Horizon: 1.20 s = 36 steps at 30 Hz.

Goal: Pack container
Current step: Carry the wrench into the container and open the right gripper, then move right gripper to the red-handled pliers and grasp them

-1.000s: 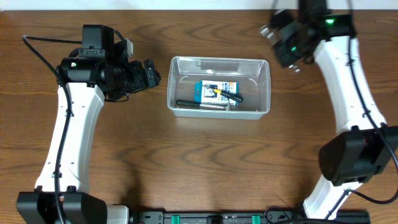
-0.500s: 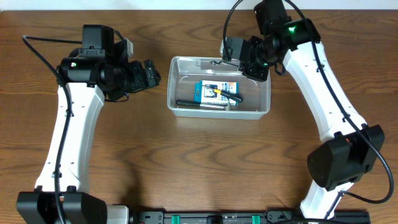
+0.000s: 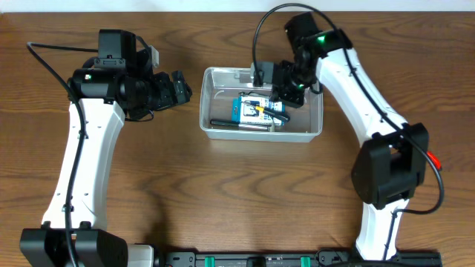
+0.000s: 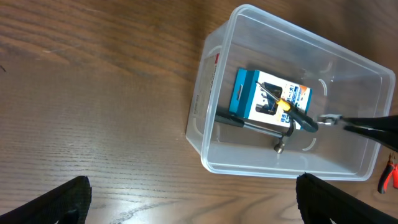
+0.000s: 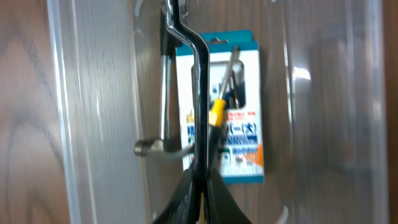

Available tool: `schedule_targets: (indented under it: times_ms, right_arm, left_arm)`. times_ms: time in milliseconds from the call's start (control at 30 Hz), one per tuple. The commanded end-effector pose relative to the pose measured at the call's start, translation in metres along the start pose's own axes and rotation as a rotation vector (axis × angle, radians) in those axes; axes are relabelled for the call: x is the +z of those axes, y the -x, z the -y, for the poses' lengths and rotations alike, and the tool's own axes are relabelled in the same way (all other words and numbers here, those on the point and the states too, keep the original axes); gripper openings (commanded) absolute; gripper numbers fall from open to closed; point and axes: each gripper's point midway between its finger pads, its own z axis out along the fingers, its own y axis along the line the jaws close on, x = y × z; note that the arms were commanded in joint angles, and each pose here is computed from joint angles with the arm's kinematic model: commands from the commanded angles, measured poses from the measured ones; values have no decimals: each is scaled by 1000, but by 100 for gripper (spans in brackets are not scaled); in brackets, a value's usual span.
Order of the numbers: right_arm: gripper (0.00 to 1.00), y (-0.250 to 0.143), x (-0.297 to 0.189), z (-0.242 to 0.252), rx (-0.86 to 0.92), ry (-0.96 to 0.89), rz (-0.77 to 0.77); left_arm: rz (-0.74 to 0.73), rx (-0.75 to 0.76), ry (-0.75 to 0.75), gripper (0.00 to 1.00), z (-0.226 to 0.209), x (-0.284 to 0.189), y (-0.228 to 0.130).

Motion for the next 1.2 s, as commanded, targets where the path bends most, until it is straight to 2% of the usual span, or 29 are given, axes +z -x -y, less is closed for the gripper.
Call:
schedule_targets:
  times_ms: [0,200,400,433,467,500,533,633,733,867,967,1067,1167]
  right_arm:
    - [3,9,18,-5,21,46,27]
    - [4,6,32,0,74,53,22]
    - [22,6,34,1,76,53,21]
    - [34,7,34,2,88,48,25]
    - [55,8,34,4,117,41,30]
    - [63,9,34,6,150,35,34]
    - [70,11,32,7,183,28,39]
    - [72,15,23,9,243,8,54]
    - [74,22,-4,13,278,-37,88]
    - [78,12,-63,30,423,-225,77]
    - [80,-19,-118,33,510,-401,-3]
    - [90,-65,-177,34,645,-603,-88]
    - [97,-103,-222,29,779,-723,-115]
  left_arm:
    - [6,4,6,98,0,-2,0]
    - [6,4,6,98,0,-2,0]
    - [6,4,6,98,0,-2,0]
    - [6,4,6,98,0,-2,0]
    - [6,4,6,98,0,-2,0]
    - [6,4,6,98,0,-2,0]
    - [6,4,6,98,0,-2,0]
    - [6,4,6,98,0,-2,0]
    - [6,4,6,98,0,-2,0]
    - [6,4,6,98,0,-2,0]
    - [6,4,6,98,0,-2,0]
    - [6,4,6,98,0,-2,0]
    - [6,4,6,98,0,-2,0]
